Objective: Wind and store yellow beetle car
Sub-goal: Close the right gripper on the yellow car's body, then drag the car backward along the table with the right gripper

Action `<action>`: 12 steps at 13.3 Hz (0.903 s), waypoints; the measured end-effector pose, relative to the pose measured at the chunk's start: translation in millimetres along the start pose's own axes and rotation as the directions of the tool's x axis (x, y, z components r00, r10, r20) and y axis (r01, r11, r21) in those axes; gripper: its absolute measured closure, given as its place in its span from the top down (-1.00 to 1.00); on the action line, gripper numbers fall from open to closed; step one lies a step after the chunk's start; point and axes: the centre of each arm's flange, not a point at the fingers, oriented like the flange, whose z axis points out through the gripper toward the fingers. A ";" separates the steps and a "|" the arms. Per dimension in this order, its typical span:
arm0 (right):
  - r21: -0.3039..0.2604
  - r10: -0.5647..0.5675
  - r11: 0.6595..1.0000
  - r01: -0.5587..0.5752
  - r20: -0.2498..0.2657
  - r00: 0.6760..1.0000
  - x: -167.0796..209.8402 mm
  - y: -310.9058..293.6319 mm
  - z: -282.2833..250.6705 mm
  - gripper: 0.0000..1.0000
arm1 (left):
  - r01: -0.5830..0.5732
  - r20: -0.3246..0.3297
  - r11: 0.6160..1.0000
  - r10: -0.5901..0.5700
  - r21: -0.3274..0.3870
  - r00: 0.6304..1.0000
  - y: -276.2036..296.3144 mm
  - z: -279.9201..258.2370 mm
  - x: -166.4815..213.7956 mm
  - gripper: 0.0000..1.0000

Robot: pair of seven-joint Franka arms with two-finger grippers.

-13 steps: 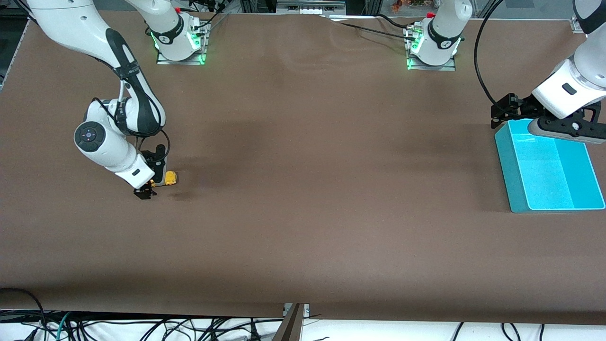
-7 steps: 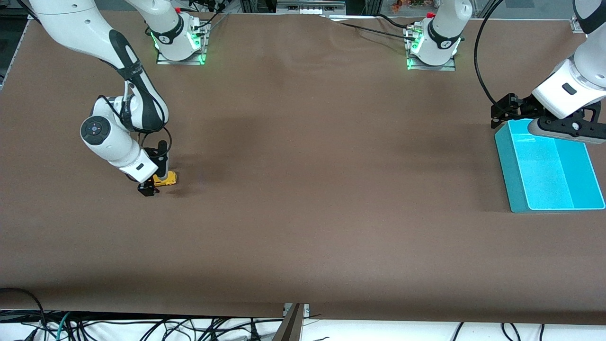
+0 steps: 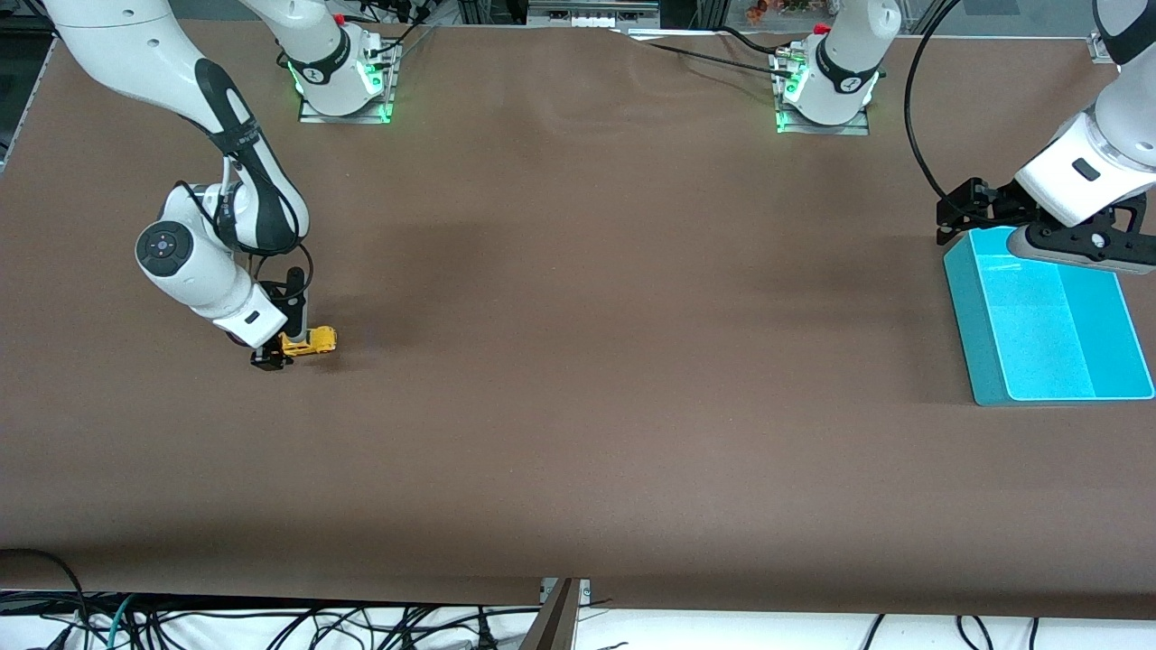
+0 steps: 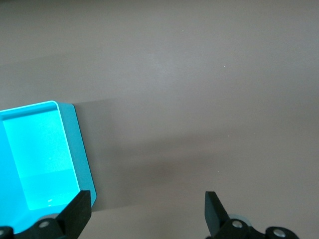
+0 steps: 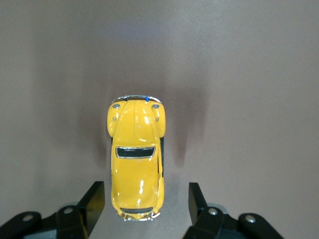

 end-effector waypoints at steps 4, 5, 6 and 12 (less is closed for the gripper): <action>0.005 -0.002 1.000 0.002 -0.001 1.000 0.6 -2.7 0.6 -0.21 | 0.000 0.000 1.000 0.000 0.000 1.000 0.0 0.0 0.0 1.00; 0.004 -0.002 1.000 0.002 -0.001 1.000 0.7 -2.8 0.9 -0.21 | 0.000 0.000 1.000 0.000 0.000 1.000 0.0 0.0 0.0 1.00; 0.004 -0.002 1.000 0.002 -0.001 1.000 0.7 -2.8 0.9 -0.22 | 0.000 0.000 1.000 0.000 0.000 1.000 0.0 0.0 0.0 1.00; -0.004 0.026 1.000 -0.026 0.005 1.000 -32.5 -6.9 2.9 -0.22 | 0.000 0.000 1.000 0.000 0.000 1.000 0.0 0.0 0.0 1.00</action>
